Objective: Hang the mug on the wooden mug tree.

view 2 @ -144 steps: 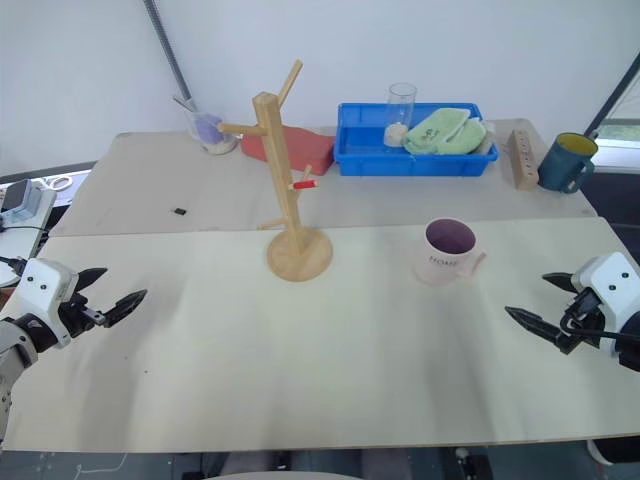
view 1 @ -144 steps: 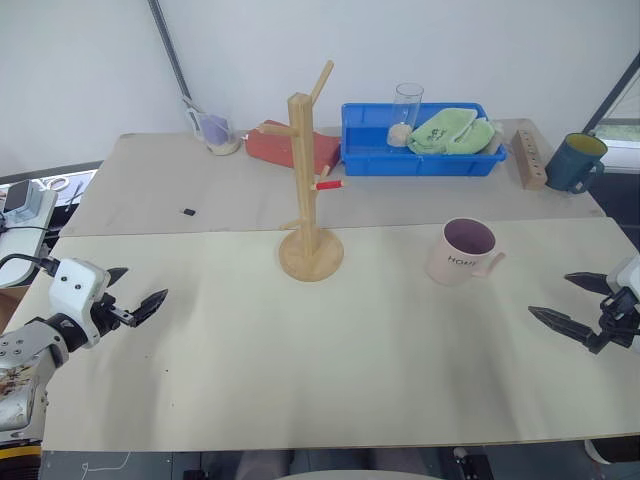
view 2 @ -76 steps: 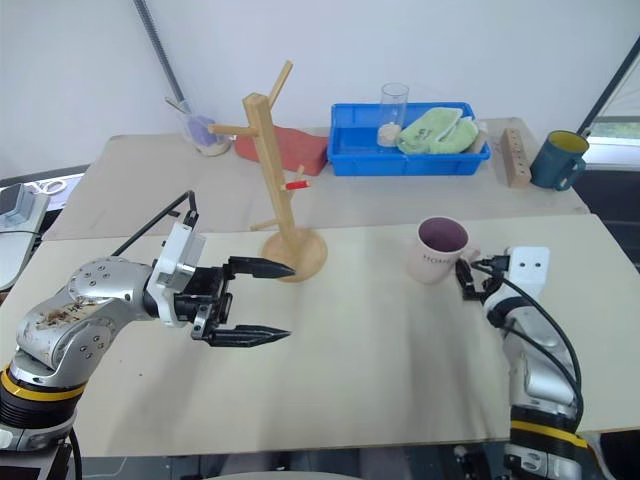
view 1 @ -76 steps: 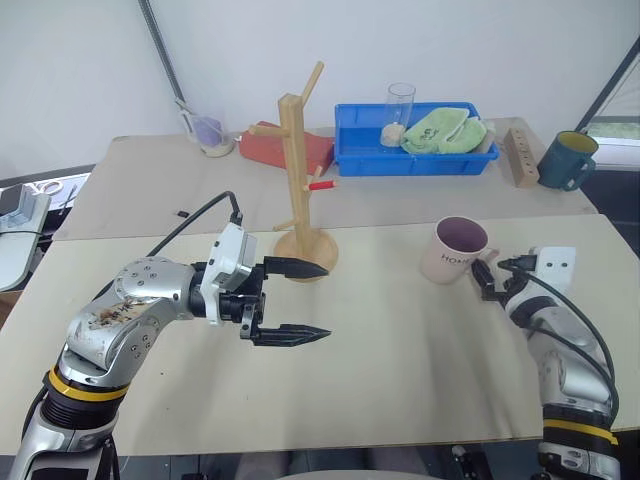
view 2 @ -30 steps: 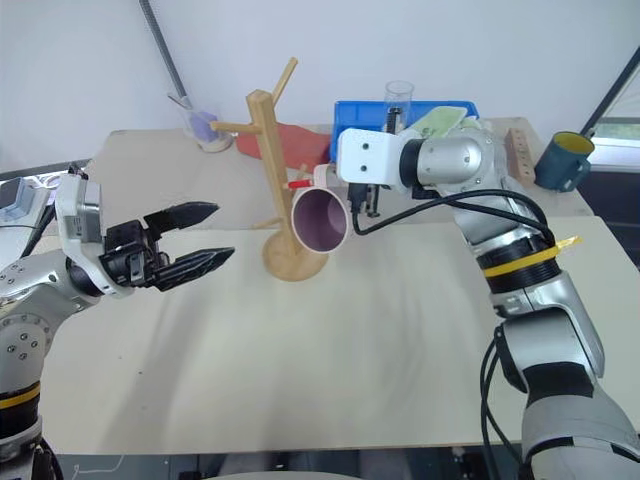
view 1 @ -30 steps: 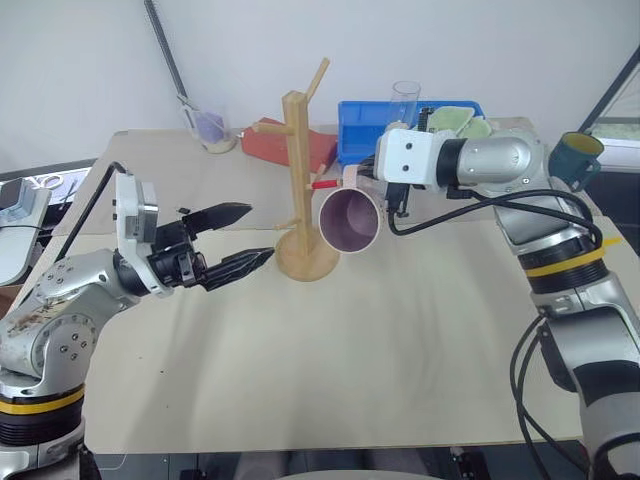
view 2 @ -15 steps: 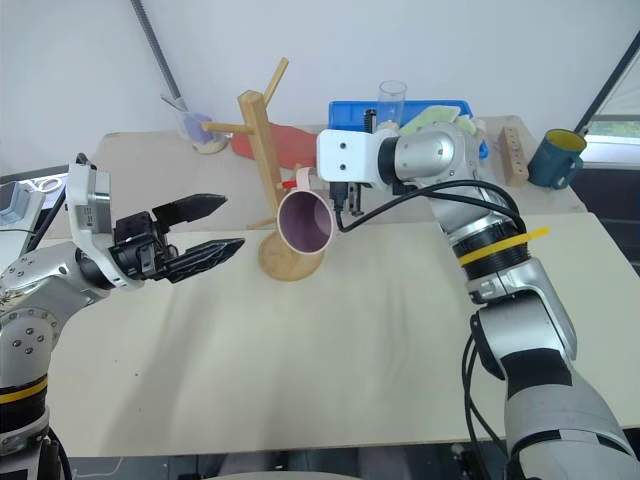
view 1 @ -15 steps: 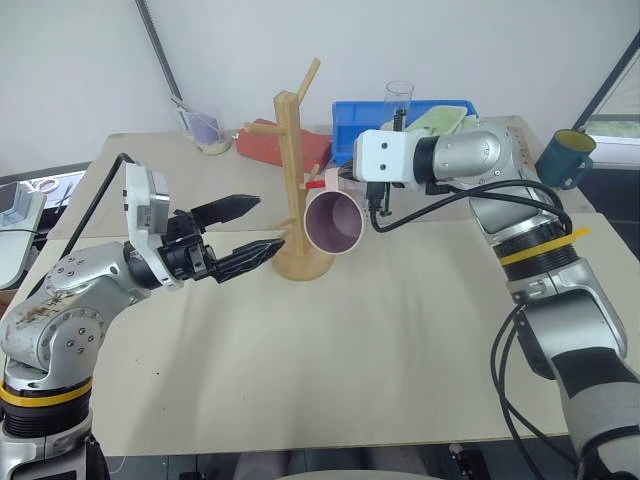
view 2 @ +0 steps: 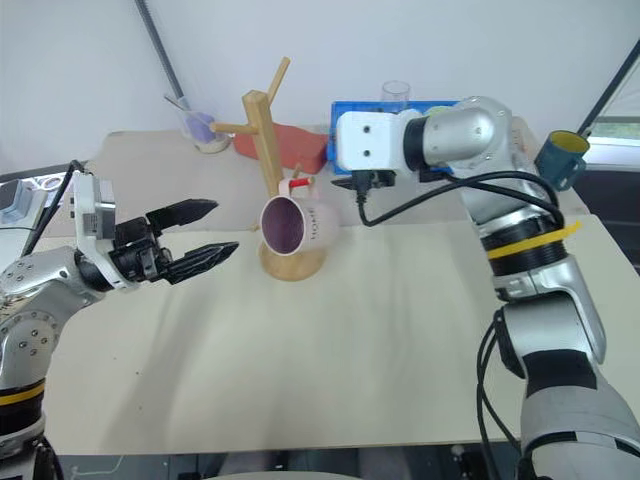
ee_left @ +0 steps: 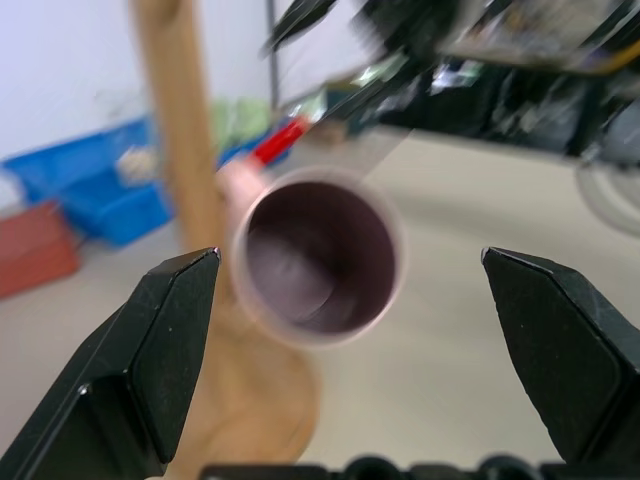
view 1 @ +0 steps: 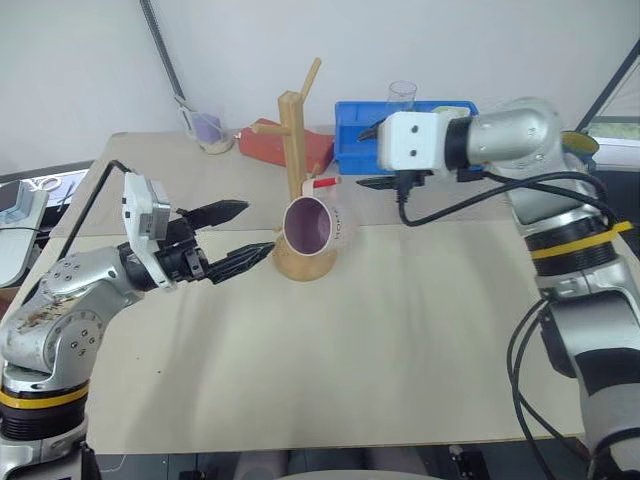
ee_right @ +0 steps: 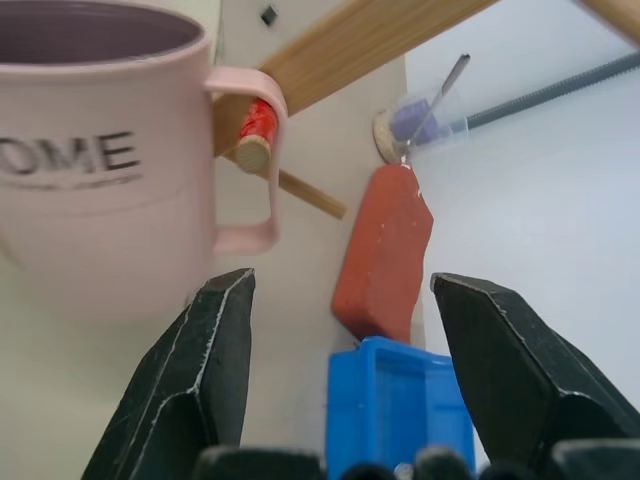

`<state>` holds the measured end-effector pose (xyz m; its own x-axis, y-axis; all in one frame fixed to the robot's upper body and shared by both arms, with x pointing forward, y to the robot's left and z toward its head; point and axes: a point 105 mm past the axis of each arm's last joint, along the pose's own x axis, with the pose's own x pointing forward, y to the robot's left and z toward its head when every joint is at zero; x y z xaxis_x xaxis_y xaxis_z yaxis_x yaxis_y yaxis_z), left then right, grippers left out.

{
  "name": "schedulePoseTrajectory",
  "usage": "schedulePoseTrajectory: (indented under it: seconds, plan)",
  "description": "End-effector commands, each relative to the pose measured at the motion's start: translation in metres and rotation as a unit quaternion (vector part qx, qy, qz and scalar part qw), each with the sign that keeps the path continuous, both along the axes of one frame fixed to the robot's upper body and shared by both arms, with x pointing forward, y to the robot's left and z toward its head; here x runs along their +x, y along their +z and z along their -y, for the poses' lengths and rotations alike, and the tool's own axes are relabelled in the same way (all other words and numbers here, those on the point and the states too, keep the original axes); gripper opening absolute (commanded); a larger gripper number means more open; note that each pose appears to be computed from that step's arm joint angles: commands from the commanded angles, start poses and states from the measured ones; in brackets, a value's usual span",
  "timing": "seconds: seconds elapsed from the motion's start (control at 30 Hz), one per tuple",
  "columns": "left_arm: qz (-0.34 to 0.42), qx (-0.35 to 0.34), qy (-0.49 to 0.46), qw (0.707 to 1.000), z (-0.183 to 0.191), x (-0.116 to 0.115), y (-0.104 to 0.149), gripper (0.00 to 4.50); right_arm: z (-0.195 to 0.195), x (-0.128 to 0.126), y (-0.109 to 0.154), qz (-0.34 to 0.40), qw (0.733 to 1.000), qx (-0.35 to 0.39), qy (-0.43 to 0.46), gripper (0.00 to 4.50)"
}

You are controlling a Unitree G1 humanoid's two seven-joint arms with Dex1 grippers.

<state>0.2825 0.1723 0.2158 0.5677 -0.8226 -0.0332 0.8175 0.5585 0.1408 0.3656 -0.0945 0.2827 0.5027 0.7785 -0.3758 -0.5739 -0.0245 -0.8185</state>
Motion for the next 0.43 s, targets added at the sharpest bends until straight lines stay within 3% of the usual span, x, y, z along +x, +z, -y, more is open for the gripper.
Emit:
schedulePoseTrajectory:
  seconds: [0.03, 0.23, 0.43]
  plan:
    - [0.012, 0.054, 0.037, 0.998, -0.015, 0.003, -0.003, 4.5, 0.012, -0.023, 0.019, -0.056, 0.996, 0.066, 0.025, 3.15]
    - [0.01, 0.108, 0.061, 0.992, -0.039, 0.0, -0.006, 4.5, 0.026, -0.054, 0.03, -0.16, 0.974, 0.155, 0.039, 3.15]
    - [0.035, 0.097, 0.056, 0.993, -0.04, 0.006, 0.008, 4.5, 0.03, -0.057, 0.028, -0.169, 0.969, 0.18, 0.02, 3.15]
